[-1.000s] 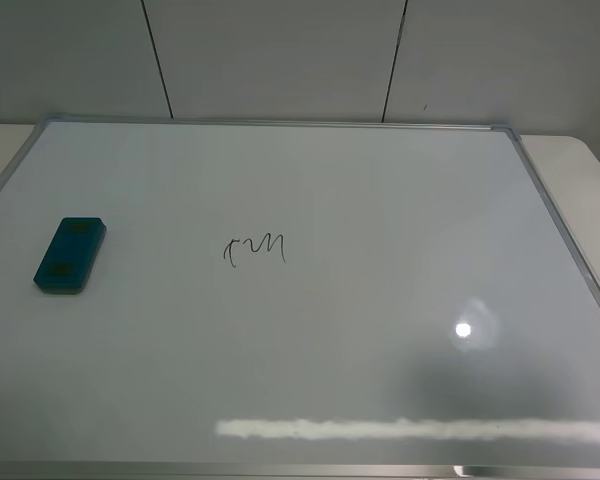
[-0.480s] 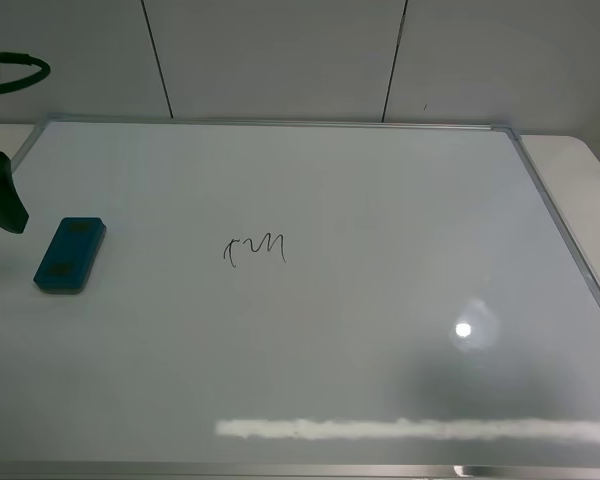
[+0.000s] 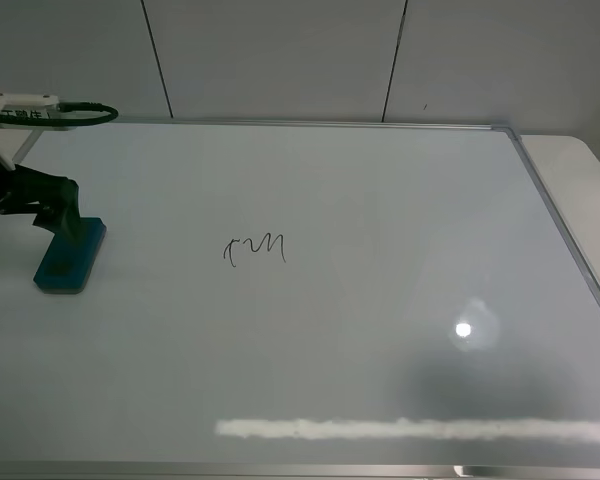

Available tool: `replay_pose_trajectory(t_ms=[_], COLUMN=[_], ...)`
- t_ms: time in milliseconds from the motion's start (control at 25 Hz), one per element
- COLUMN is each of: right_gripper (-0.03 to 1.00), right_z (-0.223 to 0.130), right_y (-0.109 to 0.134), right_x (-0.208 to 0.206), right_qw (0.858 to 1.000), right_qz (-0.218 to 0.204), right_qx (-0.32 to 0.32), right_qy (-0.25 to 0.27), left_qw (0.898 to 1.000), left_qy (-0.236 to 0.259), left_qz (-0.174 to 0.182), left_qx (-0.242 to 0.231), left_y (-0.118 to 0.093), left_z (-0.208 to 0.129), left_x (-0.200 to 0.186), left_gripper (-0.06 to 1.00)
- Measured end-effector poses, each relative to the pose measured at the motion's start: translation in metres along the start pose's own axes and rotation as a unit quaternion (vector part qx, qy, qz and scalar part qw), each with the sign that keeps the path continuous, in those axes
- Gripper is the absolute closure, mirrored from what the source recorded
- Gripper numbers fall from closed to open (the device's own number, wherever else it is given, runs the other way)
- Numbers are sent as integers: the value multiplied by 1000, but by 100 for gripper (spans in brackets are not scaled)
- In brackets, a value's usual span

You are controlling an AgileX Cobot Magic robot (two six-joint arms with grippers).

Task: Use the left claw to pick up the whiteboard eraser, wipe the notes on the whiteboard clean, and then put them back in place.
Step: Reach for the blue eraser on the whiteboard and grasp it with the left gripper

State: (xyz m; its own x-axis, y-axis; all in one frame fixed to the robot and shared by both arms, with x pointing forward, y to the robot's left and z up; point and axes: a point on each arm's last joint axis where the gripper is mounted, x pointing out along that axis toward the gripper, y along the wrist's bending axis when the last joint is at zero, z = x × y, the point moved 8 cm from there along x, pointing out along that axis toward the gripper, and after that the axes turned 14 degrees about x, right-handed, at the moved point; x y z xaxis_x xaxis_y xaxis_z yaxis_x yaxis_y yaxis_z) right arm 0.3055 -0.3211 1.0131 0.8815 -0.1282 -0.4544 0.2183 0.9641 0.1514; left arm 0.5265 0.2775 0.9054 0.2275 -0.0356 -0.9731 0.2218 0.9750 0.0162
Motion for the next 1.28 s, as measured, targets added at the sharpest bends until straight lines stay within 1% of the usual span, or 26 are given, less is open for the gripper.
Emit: replay_pose_trajectory(t_ms=[360,560,720,880,1200,1280], right_gripper=[-2,-2,-2,-2,-2,-2], right_z=[0,0,0,0,0,0], right_y=[0,0,0,0,0,0], right_x=[0,0,0,0,0,0], right_qw=[1000,1000,1000,1000,1000,1000], right_qz=[0,0,0,0,0,0], right_qx=[0,0,0,0,0,0], right_qy=[0,0,0,0,0,0], left_qw=[1000,1000,999,999,999,999], left_qy=[5,22,35,34,34,32], left_qz=[-1,-2,0,1,1,2], left_qx=[-7,-7,-1,0,0,0], left_y=[4,5,6,7,7,7], left_z=[22,22,19,20,20,21], left_x=[35,57,68,75,76,76], left_gripper=[-5,-5,-5,-5,-5,-3])
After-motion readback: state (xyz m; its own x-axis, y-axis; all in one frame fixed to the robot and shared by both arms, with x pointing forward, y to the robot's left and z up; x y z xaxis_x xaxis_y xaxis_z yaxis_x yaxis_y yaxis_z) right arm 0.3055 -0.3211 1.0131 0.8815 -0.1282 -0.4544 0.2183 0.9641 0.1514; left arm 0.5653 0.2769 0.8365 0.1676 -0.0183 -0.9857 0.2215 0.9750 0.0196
